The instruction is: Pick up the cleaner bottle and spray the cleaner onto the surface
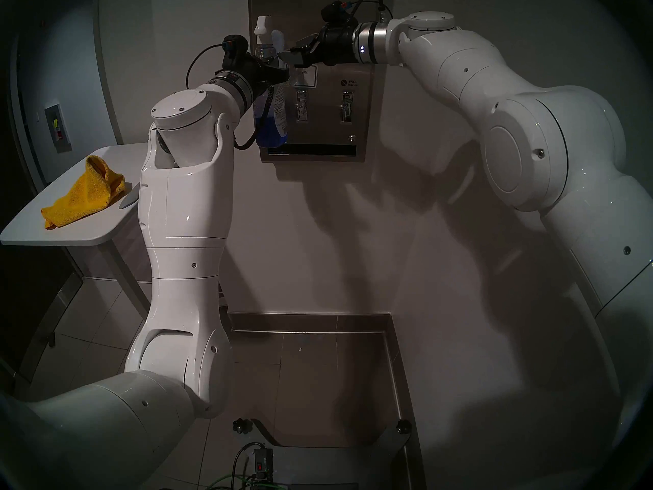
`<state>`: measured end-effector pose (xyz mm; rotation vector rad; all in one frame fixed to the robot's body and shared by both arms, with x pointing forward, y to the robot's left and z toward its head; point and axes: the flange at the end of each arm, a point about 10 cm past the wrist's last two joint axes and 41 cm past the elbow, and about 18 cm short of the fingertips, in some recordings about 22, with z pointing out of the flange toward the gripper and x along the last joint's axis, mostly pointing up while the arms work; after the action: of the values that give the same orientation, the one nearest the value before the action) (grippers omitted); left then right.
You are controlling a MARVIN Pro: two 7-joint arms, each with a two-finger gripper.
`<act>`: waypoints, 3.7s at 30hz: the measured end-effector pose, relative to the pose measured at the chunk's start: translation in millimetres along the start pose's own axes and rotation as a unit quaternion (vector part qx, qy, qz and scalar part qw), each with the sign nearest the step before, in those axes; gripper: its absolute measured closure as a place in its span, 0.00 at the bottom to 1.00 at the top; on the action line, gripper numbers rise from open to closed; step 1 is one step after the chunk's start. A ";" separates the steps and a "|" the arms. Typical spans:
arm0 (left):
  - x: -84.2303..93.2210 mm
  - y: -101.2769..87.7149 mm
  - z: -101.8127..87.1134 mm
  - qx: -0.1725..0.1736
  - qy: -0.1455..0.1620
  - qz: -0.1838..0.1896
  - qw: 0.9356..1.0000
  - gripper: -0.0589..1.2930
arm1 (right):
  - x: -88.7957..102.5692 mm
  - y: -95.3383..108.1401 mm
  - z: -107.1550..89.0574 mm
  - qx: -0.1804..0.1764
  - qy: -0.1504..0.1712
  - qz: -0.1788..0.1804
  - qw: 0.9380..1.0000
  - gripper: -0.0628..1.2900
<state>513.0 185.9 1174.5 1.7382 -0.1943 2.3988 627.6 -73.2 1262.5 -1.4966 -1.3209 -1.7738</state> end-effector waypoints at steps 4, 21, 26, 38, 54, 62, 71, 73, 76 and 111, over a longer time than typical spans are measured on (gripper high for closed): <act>-0.6 -0.5 -0.1 0.003 0.000 0.001 1.000 0.71 | -2.9 -1.9 0.7 0.006 0.004 -0.005 1.000 0.05; -0.8 0.2 -0.1 0.003 0.001 0.003 1.000 0.71 | -9.1 -0.5 -2.3 0.004 0.019 -0.023 1.000 0.05; -0.9 4.1 0.5 -0.003 0.000 0.003 1.000 0.71 | -14.9 4.3 -4.7 -0.016 0.020 -0.018 0.999 0.05; -5.8 8.0 0.6 -0.011 -0.008 0.002 1.000 0.71 | -80.2 0.7 -6.5 -0.038 -0.004 0.040 0.998 0.05; -17.4 6.5 -0.5 -0.011 -0.028 -0.003 1.000 0.71 | -130.3 -20.8 6.2 -0.031 -0.022 0.082 0.996 0.05; -21.2 2.6 -1.7 -0.007 -0.036 -0.006 0.999 0.71 | -141.1 -29.2 10.7 -0.022 -0.017 0.087 0.996 0.05; -20.6 -0.2 -2.6 -0.003 -0.037 -0.007 0.999 0.71 | -142.2 -32.6 11.8 -0.012 -0.008 0.082 0.996 0.05; -20.4 -0.6 -2.8 -0.003 -0.037 -0.008 0.999 0.71 | -142.7 -33.3 11.8 -0.010 -0.005 0.081 0.997 0.05; -20.3 -1.1 -3.0 -0.002 -0.037 -0.008 0.999 0.71 | -143.1 -34.1 11.8 -0.007 -0.002 0.080 0.997 0.05; -48.4 1.7 -5.2 -0.009 -0.084 -0.021 0.996 0.71 | -249.6 -34.1 -46.0 -0.108 0.057 0.169 0.978 0.06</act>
<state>522.6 182.3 1126.9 1.9165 -0.1978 2.2145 651.5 -154.5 1020.8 -1.5940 -0.7813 -1.7870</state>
